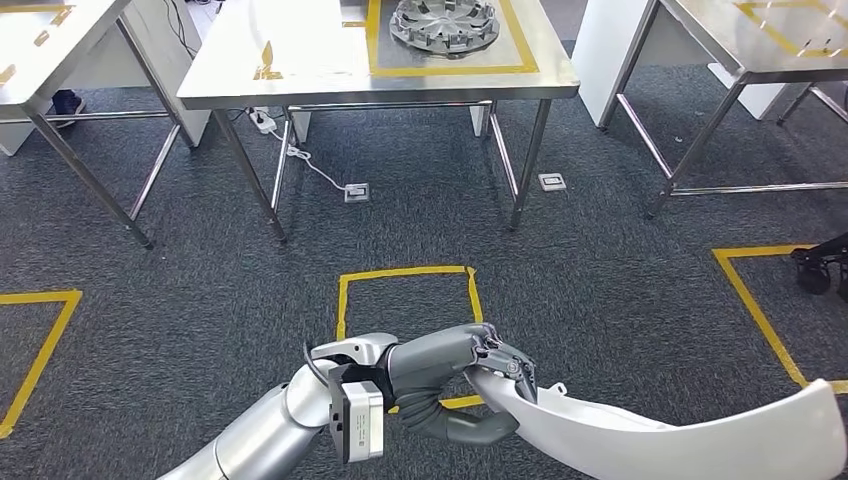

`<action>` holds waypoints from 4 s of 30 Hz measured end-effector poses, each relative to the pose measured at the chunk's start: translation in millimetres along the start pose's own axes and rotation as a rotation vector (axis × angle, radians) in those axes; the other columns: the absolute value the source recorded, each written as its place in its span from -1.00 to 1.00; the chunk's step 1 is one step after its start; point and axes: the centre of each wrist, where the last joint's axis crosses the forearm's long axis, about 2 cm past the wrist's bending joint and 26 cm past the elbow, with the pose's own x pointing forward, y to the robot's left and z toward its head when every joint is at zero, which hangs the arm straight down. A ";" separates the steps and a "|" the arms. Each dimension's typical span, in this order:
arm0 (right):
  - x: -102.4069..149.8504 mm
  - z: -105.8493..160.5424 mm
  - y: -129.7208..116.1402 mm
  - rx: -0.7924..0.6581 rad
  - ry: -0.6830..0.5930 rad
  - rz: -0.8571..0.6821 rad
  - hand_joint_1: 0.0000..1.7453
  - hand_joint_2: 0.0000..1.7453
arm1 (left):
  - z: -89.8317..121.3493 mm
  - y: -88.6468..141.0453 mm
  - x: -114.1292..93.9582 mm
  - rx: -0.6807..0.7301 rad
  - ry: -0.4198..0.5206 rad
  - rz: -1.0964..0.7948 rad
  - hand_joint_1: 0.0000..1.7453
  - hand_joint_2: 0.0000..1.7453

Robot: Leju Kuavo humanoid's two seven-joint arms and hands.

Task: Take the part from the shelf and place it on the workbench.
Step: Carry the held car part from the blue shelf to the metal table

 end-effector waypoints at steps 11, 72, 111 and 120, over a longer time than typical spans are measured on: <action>-3.2 0.4 0.8 0.007 0.005 0.002 -1.00 -1.00 | -1.5 -1.8 -0.7 -0.002 0.000 0.005 1.00 1.00; -7.7 0.8 5.2 0.023 0.013 0.016 -1.00 -1.00 | -0.3 -6.7 0.4 -0.002 0.003 0.002 1.00 1.00; -6.3 0.7 -2.3 0.002 0.039 0.058 -1.00 -1.00 | 2.4 -12.0 4.7 0.004 -0.009 0.002 1.00 1.00; -6.0 0.6 -1.1 0.001 0.037 0.060 -1.00 -1.00 | 7.9 -12.6 3.4 0.005 0.005 0.004 1.00 1.00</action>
